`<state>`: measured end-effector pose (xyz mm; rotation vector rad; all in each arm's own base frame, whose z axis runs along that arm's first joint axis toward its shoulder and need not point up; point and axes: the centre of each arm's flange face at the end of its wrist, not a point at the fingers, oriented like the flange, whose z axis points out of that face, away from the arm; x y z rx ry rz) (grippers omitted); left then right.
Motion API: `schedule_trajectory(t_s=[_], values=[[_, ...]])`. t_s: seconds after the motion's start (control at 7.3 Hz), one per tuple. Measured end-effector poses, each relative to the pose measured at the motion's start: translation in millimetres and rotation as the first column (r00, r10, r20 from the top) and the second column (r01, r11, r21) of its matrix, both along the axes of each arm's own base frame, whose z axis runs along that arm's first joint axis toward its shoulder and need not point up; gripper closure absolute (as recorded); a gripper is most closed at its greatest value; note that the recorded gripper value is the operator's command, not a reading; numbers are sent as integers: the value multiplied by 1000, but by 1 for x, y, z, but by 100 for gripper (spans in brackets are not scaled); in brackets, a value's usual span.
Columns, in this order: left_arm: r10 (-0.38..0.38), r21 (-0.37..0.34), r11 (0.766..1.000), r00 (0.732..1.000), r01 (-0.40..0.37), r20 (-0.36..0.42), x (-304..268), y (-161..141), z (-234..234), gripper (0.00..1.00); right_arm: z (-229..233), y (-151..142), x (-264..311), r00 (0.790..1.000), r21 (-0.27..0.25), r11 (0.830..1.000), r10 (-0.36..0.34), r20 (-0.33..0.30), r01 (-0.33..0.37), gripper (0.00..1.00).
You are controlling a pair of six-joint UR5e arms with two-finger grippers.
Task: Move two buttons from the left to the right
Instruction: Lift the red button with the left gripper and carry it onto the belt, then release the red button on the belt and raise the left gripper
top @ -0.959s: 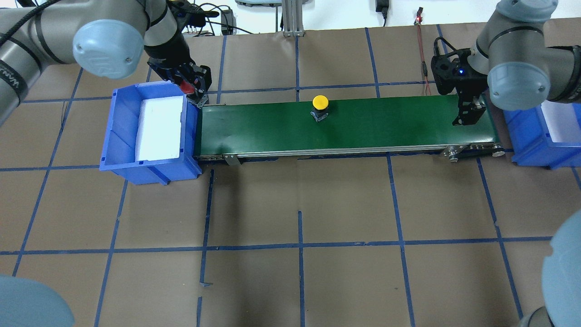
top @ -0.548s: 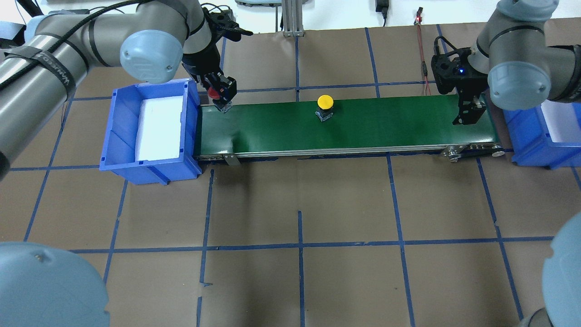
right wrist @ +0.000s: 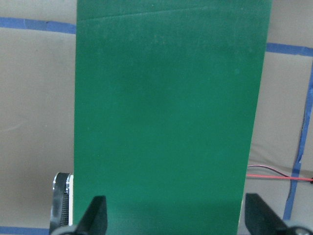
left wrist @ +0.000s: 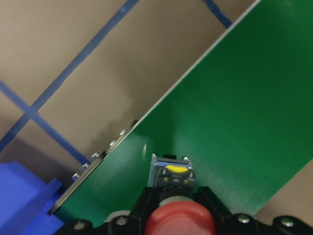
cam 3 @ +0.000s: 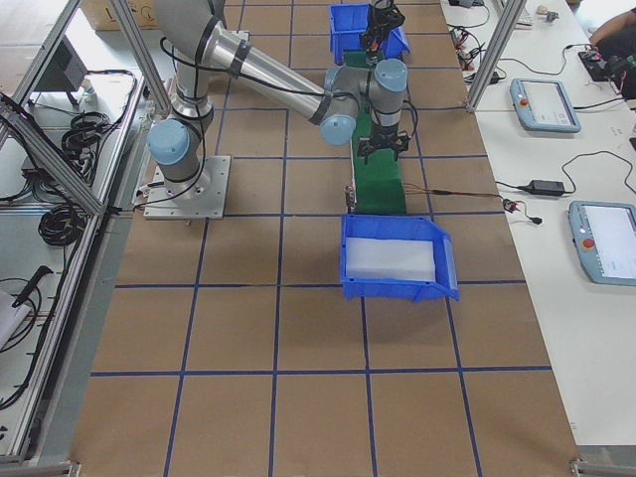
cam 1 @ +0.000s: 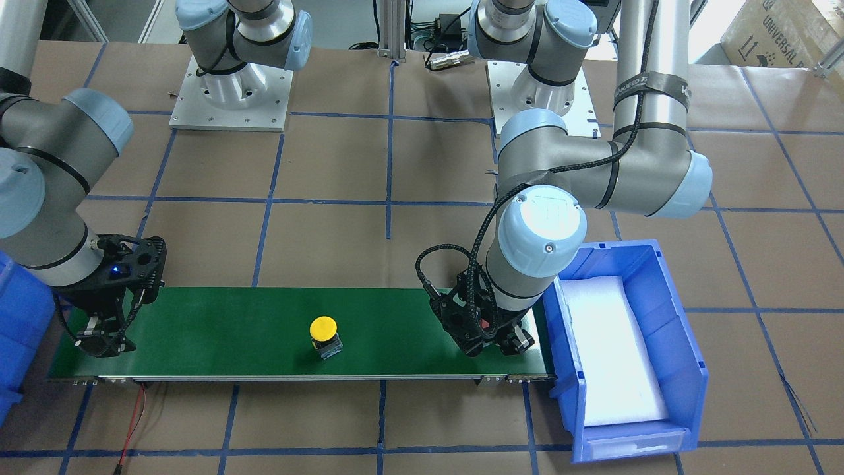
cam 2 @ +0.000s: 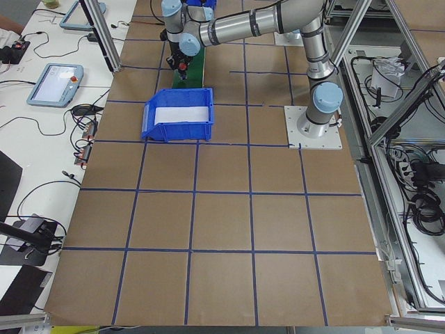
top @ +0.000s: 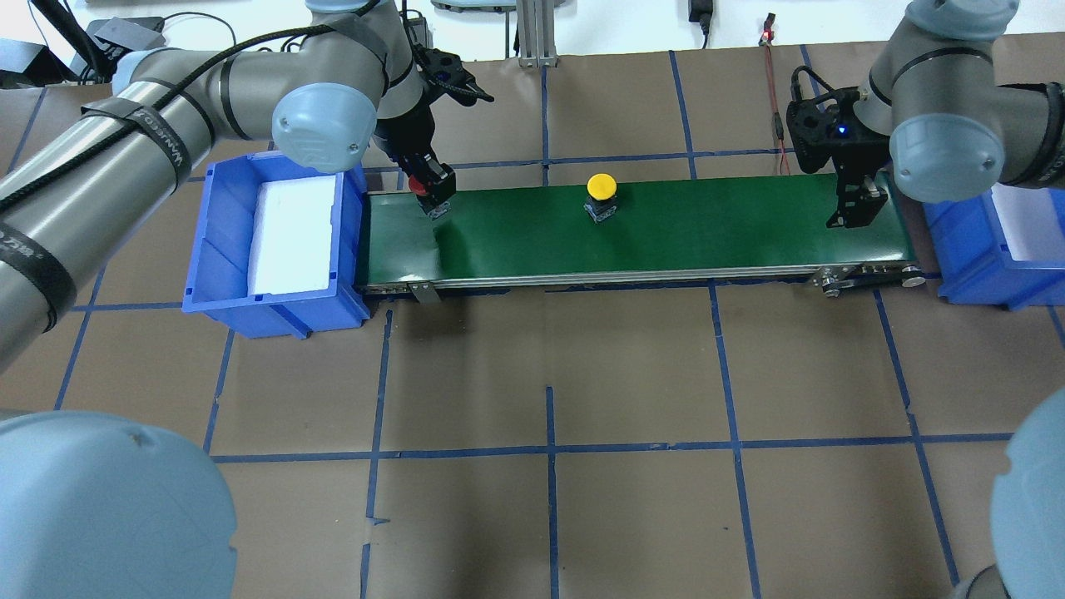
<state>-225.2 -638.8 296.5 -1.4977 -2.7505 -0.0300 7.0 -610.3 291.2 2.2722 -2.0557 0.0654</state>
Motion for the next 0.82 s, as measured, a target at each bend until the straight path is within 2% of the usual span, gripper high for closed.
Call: schedule_trajectory(t_s=[0.27, 0.41, 0.55, 0.82], values=[[-115, 7, 993, 993, 115, 17, -1, 3, -4, 84, -5, -3, 2, 1000, -7, 1000, 8, -2, -8, 2], [-132, 13, 991, 991, 131, 21, -1, 4, -7, 37, -8, -3, 3, 1000, -5, 1000, 4, 0, -4, 2], [-133, 20, 991, 991, 133, 23, -2, 5, -11, 12, -9, -3, 3, 1000, -5, 1000, -4, 1, 4, 2], [-88, 31, 996, 996, 87, 25, -2, 8, -18, 8, -8, -4, 2, 1000, -6, 1000, -20, 1, 20, 2]])
